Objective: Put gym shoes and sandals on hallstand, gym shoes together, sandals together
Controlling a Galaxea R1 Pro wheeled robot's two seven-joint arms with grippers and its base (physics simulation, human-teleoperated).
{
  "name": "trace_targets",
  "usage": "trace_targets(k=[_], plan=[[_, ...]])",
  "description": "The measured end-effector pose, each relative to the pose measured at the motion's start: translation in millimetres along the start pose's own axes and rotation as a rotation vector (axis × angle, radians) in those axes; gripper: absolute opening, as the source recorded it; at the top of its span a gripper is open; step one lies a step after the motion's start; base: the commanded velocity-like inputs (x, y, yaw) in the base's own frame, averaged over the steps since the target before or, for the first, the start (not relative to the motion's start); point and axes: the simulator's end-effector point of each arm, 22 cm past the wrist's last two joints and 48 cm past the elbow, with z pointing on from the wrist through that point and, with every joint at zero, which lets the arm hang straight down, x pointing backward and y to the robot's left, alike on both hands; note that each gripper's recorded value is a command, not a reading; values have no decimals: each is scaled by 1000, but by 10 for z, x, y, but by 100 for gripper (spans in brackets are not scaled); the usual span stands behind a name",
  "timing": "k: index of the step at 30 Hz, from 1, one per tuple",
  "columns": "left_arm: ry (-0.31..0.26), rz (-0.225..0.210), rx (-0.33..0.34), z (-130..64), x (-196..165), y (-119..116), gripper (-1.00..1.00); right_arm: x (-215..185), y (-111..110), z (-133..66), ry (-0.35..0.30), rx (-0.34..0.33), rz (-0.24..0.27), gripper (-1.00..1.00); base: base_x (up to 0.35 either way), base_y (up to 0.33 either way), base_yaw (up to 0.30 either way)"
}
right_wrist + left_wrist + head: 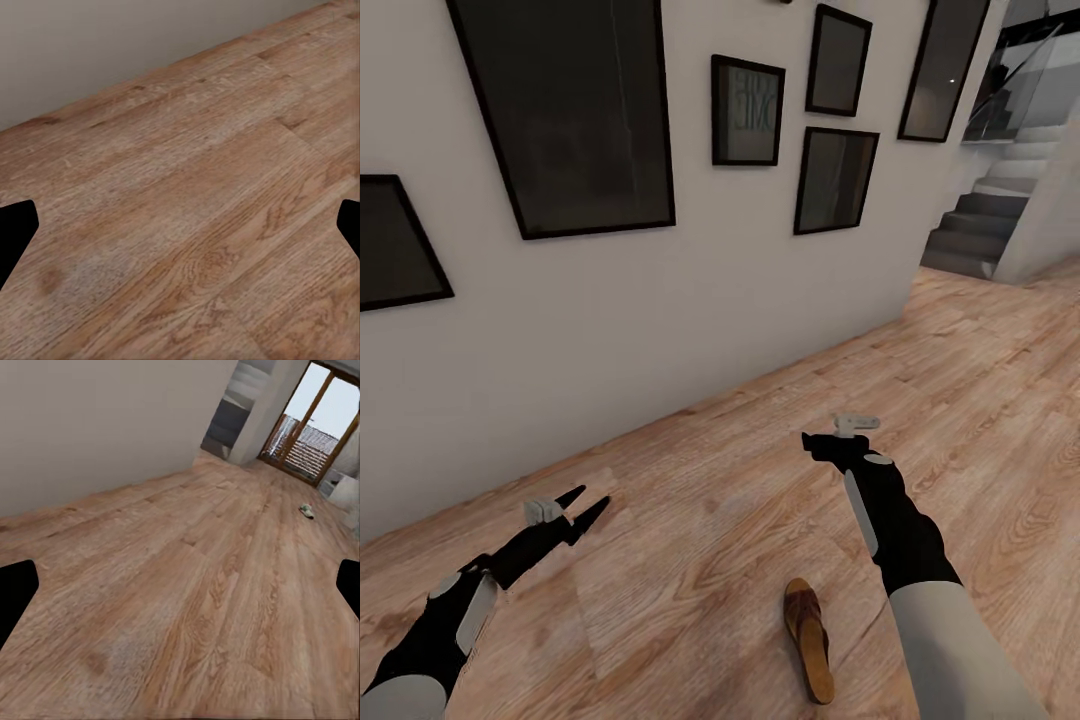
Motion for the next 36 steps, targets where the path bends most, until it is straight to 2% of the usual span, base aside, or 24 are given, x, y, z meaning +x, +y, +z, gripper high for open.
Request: trace_targets(k=[1, 3, 4, 5, 7, 8, 9, 10, 13, 15, 17, 20, 22, 30, 32, 34, 36], plan=[[11, -9, -33, 19, -52, 69, 100, 0, 3, 0, 0, -1, 0, 100, 0, 0, -3], [44, 3, -166, 22, -114, 345, 100, -1, 8, 0, 0, -2, 1, 100, 0, 0, -2], [69, 37, -273, -3, -128, 558, 100, 2, 12, 1, 0, -2, 1, 100, 0, 0, 0], [84, 64, -336, -19, -139, 672, 100, 5, 17, 1, 1, -3, 2, 100, 0, 0, 0], [110, 109, -410, 11, -124, 752, 100, 8, 32, 1, 1, -5, 1, 100, 0, 0, 0], [143, 152, -480, 70, -88, 781, 100, 24, 47, 5, 5, -7, 1, 100, 0, 0, 0], [164, 163, -520, 88, -67, 799, 100, 58, 53, 14, 12, -8, 1, 100, 0, 0, 0], [175, 164, -540, 95, -57, 804, 100, 76, 56, 19, 15, -8, 1, 100, 0, 0, 0], [214, 142, -686, 126, -72, 812, 100, 145, 66, 40, 29, -10, 0, 100, 0, 0, 0], [222, 139, -732, 114, -79, 820, 100, 150, 67, 42, 30, -10, 0, 100, 0, 0, 0], [237, 158, -787, 122, -100, 799, 100, 156, 68, 44, 31, -9, 0, 100, 0, 0, 0], [253, 199, -782, 242, -109, 672, 100, 160, 74, 45, 31, -9, 0, 100, 0, 0, 0], [280, 264, -700, 528, -29, 356, 100, 160, 66, 46, 31, -6, 0, 100, 0, 0, 0], [292, 283, -669, 618, 15, 241, 100, 290, 79, 78, 59, -7, -6, 100, 0, 0, 0], [286, 283, -667, 628, -12, 228, 100, 478, 96, 116, 99, -10, -8, 100, 0, 0, 0], [266, 287, -663, 655, -101, 191, 100, 826, 120, 168, 169, -15, -12, 100, 0, 0, 0], [241, 279, -650, 729, -177, 87, 100, 1406, 156, 216, 266, -24, -15, 100, 0, 0, 0]])
